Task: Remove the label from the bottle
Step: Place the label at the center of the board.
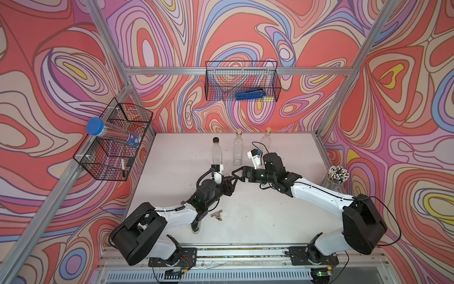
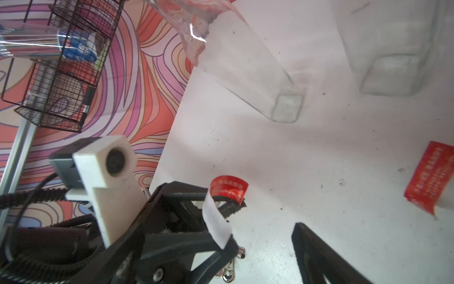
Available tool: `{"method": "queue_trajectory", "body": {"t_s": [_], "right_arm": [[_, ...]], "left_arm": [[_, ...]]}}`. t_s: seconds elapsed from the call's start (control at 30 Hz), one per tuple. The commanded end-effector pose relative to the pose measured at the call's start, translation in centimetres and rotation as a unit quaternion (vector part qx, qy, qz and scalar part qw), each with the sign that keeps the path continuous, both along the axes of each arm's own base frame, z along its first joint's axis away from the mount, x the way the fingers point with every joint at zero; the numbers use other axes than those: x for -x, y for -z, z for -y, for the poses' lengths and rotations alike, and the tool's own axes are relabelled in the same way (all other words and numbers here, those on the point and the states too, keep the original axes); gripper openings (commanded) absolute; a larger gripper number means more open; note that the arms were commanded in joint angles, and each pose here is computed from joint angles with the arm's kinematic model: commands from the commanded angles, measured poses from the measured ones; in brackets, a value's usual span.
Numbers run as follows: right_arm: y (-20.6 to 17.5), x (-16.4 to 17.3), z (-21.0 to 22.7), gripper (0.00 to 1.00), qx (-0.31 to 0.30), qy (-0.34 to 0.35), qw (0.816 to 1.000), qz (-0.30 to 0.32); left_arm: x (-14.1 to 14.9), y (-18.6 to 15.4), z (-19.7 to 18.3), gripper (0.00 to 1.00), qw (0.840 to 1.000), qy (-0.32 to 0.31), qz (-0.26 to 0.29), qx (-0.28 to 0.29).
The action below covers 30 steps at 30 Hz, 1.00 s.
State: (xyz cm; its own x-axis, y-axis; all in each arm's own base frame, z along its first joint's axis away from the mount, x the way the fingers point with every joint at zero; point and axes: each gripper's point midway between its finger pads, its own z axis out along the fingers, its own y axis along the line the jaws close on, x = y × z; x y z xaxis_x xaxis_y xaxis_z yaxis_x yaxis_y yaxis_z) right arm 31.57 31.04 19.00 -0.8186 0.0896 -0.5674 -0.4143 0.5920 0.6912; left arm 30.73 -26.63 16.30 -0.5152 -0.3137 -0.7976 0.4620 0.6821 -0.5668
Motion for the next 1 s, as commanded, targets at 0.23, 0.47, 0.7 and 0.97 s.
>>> {"method": "queue_trajectory", "body": {"t_s": [0.23,0.47,0.7,0.97], "right_arm": [[0.0,-0.9,0.8,0.97,0.046,0.018,0.998,0.029],[0.0,-1.3,-0.6,0.96,0.048,0.004,0.998,0.037],[3.4,-0.8,0.2,0.94,0.1,0.003,0.995,0.0],[6.8,-1.7,5.3,0.85,0.232,0.092,0.968,-0.011]], "left_arm": [[1.2,0.3,0.6,0.53,0.993,0.049,-0.033,-0.098],[1.9,0.7,1.0,0.54,0.991,0.074,-0.038,-0.106],[1.8,-0.7,0.6,0.56,0.99,0.073,-0.002,-0.122],[1.8,-1.7,0.7,0.62,0.985,0.086,0.023,-0.146]]}}
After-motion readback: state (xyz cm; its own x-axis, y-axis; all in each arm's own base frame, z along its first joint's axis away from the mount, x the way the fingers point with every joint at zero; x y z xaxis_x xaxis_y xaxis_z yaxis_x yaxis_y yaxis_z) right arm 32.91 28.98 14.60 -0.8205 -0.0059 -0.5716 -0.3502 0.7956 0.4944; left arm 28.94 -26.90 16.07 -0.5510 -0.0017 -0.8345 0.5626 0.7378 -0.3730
